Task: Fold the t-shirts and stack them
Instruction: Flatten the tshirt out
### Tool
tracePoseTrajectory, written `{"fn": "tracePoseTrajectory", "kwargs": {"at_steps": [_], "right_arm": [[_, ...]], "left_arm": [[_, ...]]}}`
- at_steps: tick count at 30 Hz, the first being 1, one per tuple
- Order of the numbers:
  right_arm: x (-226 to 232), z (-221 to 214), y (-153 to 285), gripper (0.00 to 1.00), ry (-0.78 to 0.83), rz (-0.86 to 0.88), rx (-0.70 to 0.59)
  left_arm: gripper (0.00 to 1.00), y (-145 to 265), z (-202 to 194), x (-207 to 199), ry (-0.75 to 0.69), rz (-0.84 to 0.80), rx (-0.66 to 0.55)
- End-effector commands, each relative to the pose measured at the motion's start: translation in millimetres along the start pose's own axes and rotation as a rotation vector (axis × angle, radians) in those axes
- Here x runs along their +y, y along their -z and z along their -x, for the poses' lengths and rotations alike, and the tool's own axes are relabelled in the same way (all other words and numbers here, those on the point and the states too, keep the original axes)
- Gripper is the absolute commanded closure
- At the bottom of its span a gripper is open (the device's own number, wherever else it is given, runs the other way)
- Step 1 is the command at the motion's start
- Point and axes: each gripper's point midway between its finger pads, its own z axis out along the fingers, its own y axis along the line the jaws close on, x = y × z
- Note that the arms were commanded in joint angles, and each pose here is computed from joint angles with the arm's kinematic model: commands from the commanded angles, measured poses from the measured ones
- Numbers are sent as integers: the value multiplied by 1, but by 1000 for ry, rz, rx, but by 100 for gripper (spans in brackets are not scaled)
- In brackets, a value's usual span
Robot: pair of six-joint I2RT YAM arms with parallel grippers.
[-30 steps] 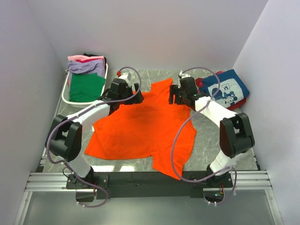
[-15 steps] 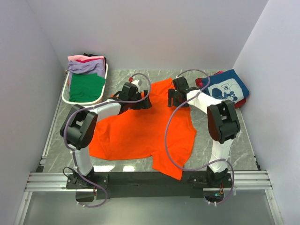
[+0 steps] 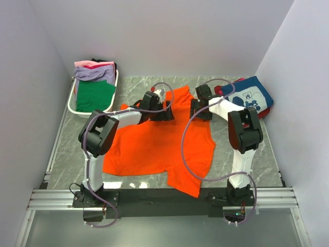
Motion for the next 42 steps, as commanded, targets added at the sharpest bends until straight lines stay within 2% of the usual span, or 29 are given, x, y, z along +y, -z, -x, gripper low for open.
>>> {"fn": "tracePoseTrajectory", "kwargs": {"at_steps": [1, 3, 7, 18, 31, 36, 42], "right_arm": [[-7, 13, 3, 25, -52, 52, -18], [-11, 15, 2, 30, -61, 57, -16], [-12, 14, 2, 34, -68, 98, 10], [-24, 21, 18, 32, -61, 60, -33], [-33, 15, 11, 33, -58, 39, 10], [-39, 16, 6, 38, -106, 128, 41], [-62, 19, 2, 39, -133, 78, 48]], "left_arm": [[11, -9, 14, -30, -14, -90, -32], [11, -12, 17, -37, -16, -105, -32], [11, -20, 17, -46, -13, -132, -26], [12, -40, 5, -69, -18, -181, 8], [11, -49, 3, -82, -21, -224, 15], [11, -51, 8, -92, -28, -246, 9], [11, -59, 9, -103, -35, -270, 16]]}}
